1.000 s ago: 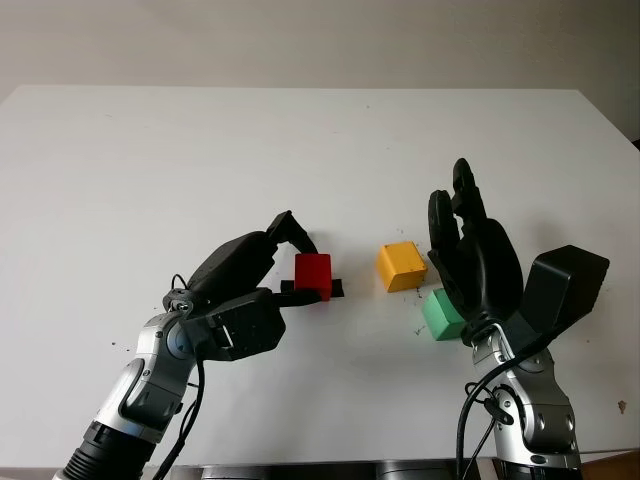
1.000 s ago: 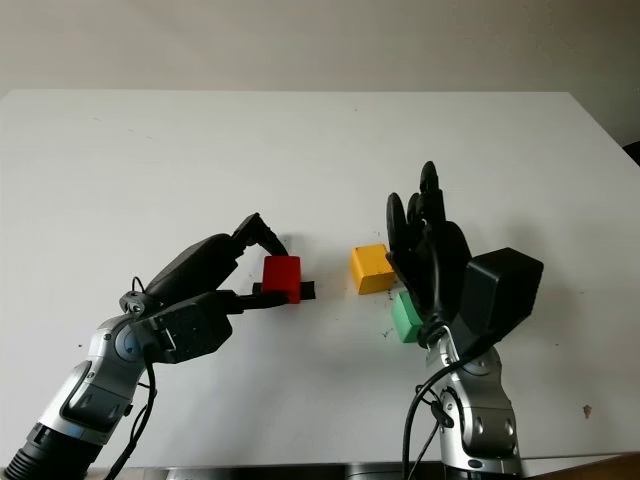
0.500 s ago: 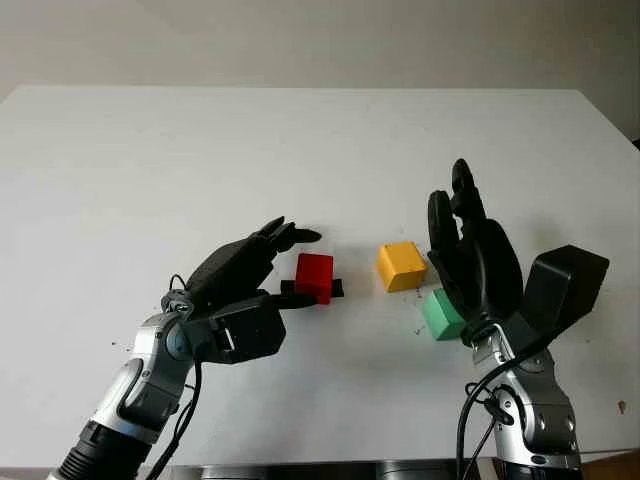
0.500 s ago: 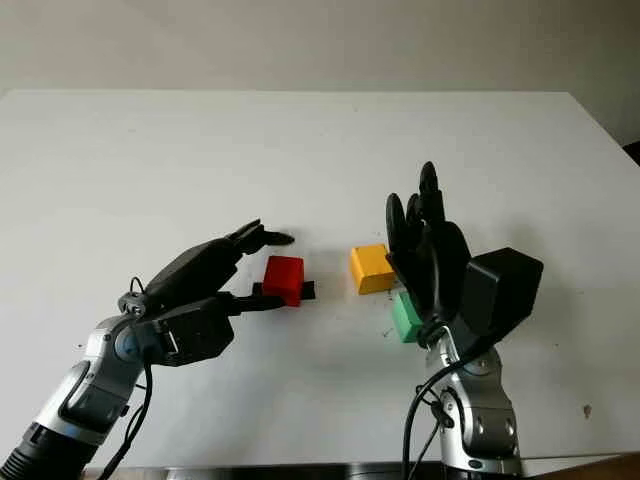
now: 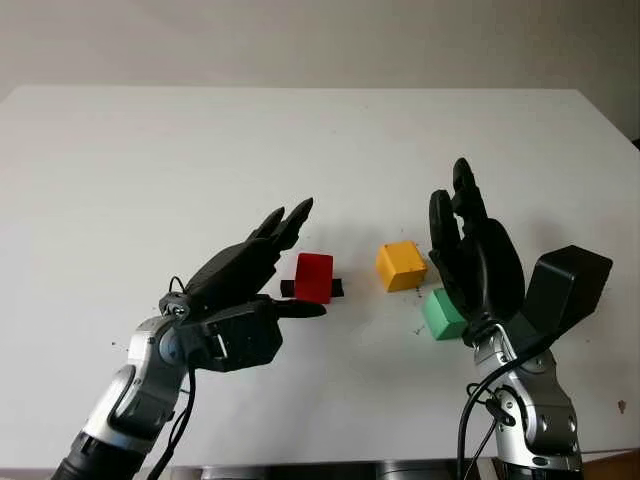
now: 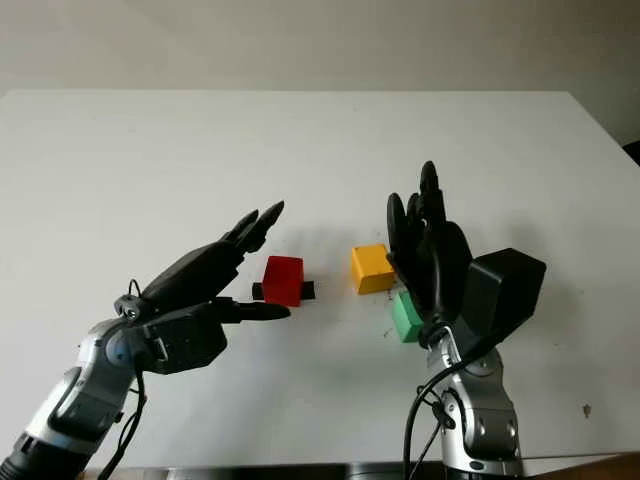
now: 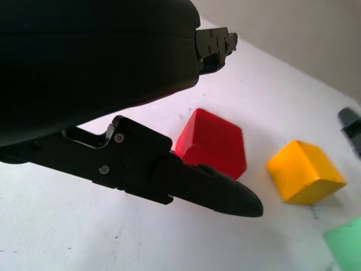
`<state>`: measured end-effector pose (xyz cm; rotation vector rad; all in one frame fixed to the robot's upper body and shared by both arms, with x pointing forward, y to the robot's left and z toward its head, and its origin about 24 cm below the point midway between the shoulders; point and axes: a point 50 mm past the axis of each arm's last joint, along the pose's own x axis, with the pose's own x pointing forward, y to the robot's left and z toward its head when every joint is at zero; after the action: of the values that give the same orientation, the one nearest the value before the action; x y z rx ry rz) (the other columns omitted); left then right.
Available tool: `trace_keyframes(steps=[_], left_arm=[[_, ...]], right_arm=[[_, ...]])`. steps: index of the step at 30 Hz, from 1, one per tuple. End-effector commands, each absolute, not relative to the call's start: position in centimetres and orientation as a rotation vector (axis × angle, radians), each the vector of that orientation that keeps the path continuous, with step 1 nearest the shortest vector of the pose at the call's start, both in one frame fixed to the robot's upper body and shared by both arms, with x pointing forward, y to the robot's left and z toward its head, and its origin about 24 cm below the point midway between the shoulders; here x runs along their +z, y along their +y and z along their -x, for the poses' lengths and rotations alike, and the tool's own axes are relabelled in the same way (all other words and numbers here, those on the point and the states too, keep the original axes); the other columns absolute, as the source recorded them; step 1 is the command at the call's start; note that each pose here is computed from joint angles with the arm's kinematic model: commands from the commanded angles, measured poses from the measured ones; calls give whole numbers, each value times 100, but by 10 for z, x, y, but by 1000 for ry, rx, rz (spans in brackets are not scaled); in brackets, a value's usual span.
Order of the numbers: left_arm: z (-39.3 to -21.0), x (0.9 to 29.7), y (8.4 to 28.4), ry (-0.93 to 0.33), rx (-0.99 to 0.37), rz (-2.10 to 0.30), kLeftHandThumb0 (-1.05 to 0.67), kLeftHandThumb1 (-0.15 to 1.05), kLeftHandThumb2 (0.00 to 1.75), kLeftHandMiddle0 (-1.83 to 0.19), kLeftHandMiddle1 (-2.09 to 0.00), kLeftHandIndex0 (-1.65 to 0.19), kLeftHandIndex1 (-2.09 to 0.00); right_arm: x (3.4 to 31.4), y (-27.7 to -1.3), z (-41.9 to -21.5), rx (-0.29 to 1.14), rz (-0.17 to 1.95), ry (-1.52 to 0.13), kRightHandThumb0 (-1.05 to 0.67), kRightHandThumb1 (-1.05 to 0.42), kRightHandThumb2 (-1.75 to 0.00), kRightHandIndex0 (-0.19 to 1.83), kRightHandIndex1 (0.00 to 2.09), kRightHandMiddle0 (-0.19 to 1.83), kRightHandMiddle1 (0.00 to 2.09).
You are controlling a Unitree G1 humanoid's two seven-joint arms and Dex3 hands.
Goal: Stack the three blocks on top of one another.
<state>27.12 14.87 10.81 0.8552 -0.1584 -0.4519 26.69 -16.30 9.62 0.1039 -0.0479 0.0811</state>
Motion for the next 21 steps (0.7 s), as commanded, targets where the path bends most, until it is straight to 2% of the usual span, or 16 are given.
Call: trace_keyframes(steps=[1,4,6,9,13,18,21], left_arm=[[-267,118,157,-191,-414,-774,-93,105,19,19,0,19,0],[-264,128,168,-204,-321,-649,-95,105,54,19,0,19,0],[-265,132,176,-233,-246,-554,-90,105,62,19,0,19,0],[-271,135,187,-281,-160,-429,-85,105,61,19,-2,19,0],[-280,135,204,-283,-59,-264,-78,105,56,16,-5,16,-3],[-292,128,220,-247,42,-214,-75,105,55,5,-8,9,-7],[-299,123,224,-222,82,-183,-73,105,52,1,-8,4,-9]], right_arm=[[102,-167,-266,76,-82,-70,-64,-105,-52,-19,0,-19,2],[108,-171,-268,79,-45,-98,-62,-105,-53,-19,0,-19,2],[115,-175,-269,82,-21,-115,-61,-105,-52,-19,1,-19,3],[128,-181,-272,88,34,-146,-61,-105,-49,-19,2,-18,4],[156,-191,-277,97,187,-224,-68,-105,-30,-17,4,-12,7],[187,-202,-284,155,319,-259,-63,-104,-14,-18,4,-10,7],[203,-204,-286,159,491,-237,-61,-100,-7,-12,7,-4,11]])
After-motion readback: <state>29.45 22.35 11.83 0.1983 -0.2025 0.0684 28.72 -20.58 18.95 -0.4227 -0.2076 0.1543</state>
